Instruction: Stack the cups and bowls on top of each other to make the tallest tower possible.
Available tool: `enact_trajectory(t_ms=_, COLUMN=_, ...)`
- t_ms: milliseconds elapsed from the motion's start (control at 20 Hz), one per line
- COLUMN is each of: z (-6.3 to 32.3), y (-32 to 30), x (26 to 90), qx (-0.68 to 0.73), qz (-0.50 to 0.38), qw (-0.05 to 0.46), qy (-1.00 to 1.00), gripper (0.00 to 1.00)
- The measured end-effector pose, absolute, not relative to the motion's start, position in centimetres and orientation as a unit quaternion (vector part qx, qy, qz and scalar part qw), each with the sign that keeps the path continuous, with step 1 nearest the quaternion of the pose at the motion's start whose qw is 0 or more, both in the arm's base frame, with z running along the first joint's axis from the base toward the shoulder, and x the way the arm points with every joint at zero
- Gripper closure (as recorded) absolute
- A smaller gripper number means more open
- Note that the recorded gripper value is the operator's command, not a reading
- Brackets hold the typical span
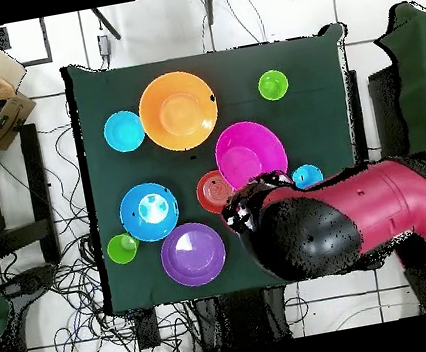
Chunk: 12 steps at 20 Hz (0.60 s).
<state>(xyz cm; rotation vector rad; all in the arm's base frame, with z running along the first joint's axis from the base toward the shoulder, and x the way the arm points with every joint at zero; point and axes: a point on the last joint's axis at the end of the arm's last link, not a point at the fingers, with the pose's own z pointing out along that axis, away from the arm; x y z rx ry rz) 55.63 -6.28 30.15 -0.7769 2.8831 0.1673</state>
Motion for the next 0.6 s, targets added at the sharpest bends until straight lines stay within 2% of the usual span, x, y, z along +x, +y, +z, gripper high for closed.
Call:
enact_trajectory(t_ms=350, z=30.0, y=-3.8, x=55.8, qx=-0.293, qz=0.053, qw=0.077, qy=0.952, gripper=0.0)
enact_trajectory(t_ms=600, z=27.4, y=-2.7, x=55.9, qx=-0.332, qz=0.041, qw=0.093, qy=0.938, gripper=0.0)
